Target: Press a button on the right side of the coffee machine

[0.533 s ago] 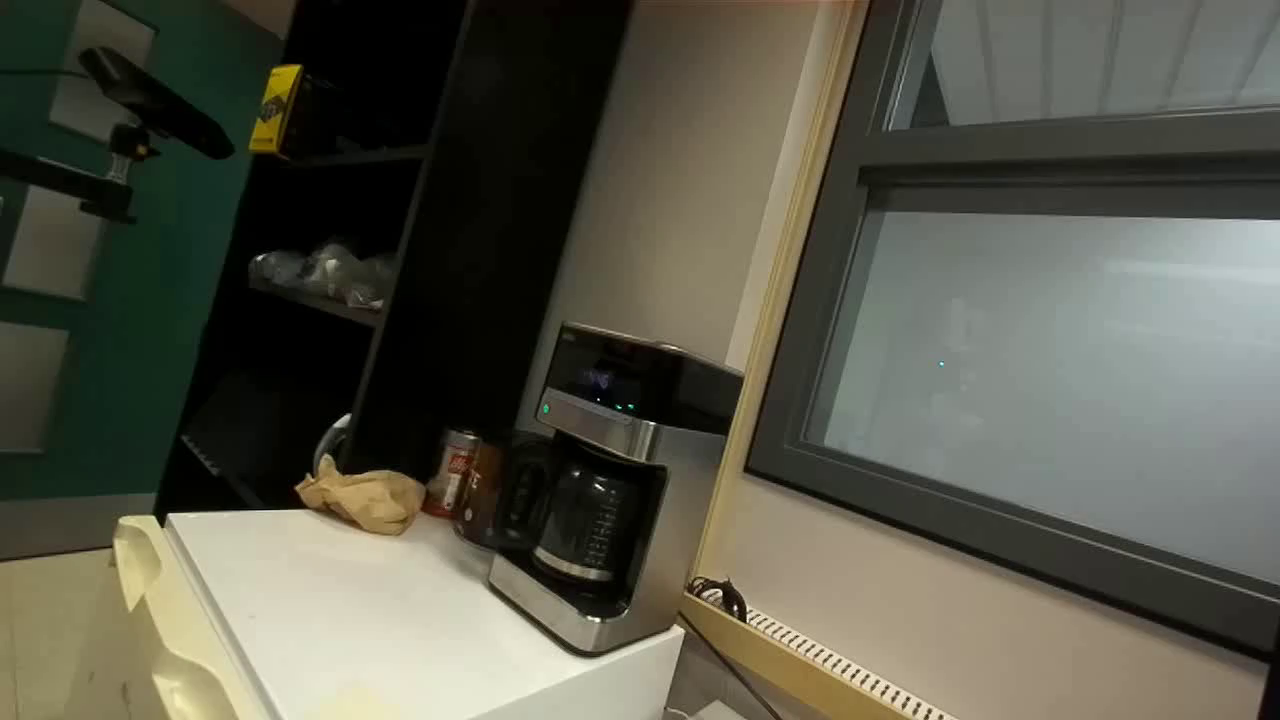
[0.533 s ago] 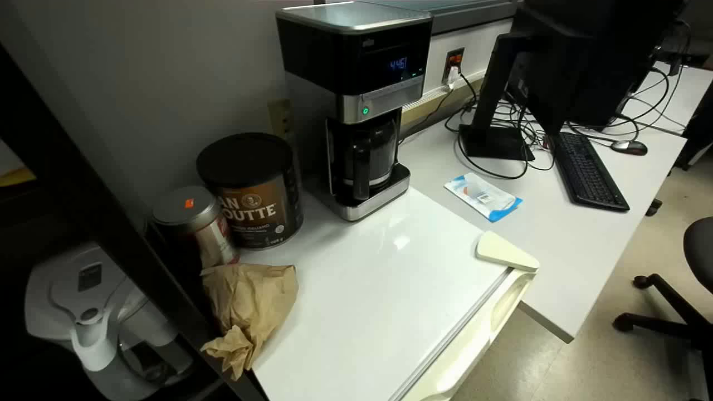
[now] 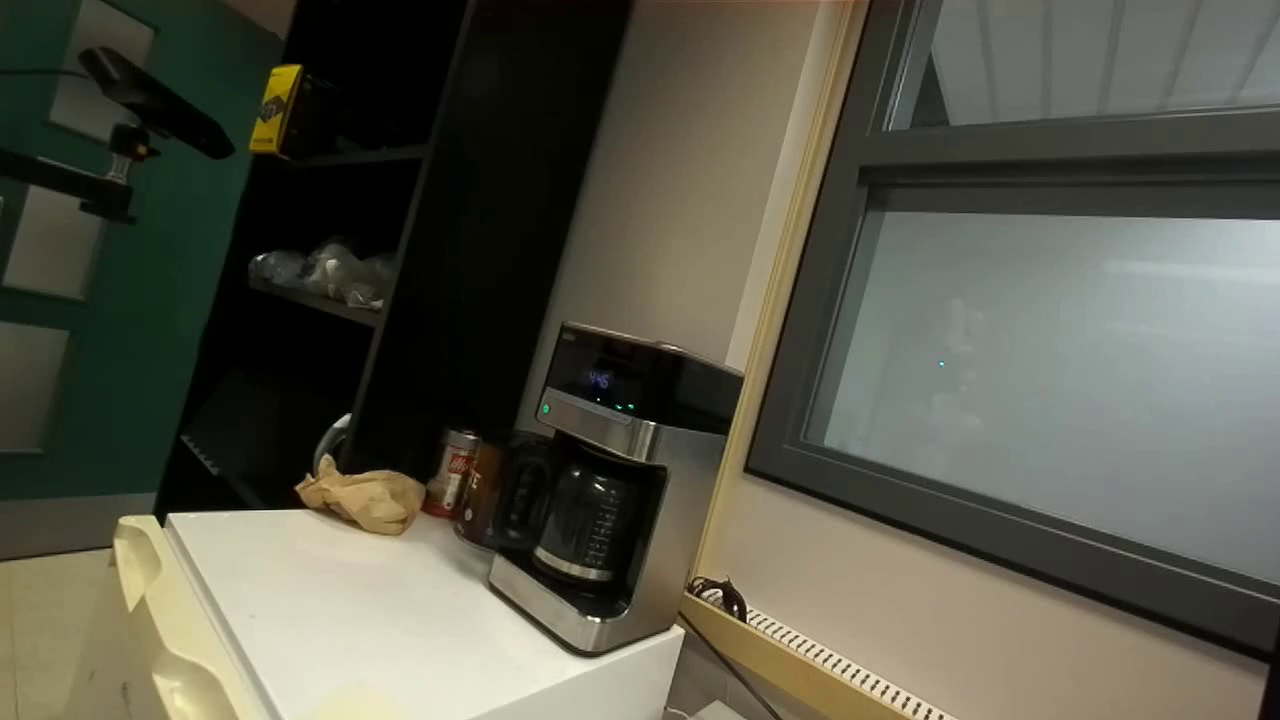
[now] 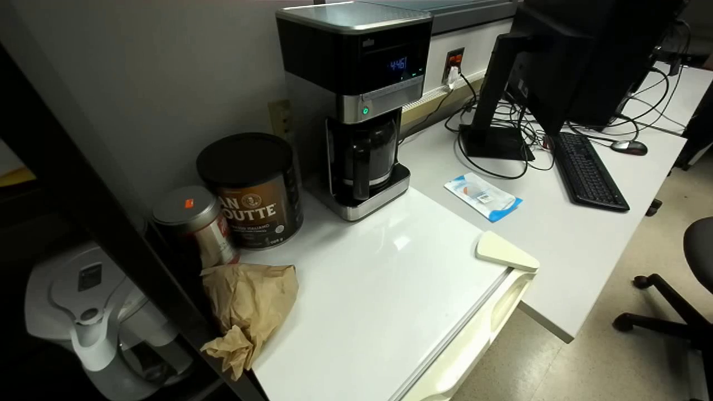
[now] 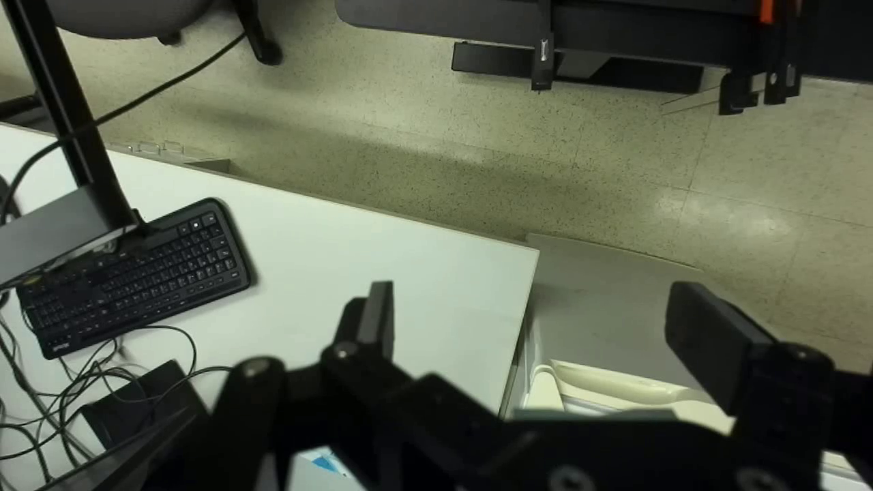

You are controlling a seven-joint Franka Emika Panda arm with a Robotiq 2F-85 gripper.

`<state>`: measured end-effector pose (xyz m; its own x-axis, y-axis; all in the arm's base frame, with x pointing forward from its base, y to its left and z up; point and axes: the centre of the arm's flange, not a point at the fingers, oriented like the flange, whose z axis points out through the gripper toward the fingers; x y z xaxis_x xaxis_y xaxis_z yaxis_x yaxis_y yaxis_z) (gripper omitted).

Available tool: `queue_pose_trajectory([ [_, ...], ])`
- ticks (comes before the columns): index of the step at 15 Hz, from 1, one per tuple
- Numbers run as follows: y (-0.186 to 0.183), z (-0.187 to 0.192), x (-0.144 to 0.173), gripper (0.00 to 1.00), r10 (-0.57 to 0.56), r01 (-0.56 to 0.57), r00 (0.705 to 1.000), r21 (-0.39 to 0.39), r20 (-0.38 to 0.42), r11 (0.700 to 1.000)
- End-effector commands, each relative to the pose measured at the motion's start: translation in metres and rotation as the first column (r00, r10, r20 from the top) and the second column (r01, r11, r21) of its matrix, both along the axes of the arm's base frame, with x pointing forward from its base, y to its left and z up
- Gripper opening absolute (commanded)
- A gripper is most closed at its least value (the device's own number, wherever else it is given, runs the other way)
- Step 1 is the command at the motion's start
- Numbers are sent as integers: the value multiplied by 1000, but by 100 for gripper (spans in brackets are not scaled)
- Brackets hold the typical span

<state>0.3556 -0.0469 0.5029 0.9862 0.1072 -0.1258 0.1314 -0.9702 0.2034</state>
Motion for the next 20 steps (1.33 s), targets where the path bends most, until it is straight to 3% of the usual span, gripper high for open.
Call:
queue_pose_trajectory([
  [1,0,0,0,100,0,0,1000,0,0,1000],
  [5,9,-10,20,100,46,-46,999,-1,6,999],
  [11,22,-34,74,100,135,-130,984,-46,114,990],
  [15,31,-54,117,100,210,-188,960,-127,188,974],
  [19,46,-76,159,100,286,-238,916,-194,281,952],
  [20,50,-82,169,75,299,-246,904,-199,307,949],
])
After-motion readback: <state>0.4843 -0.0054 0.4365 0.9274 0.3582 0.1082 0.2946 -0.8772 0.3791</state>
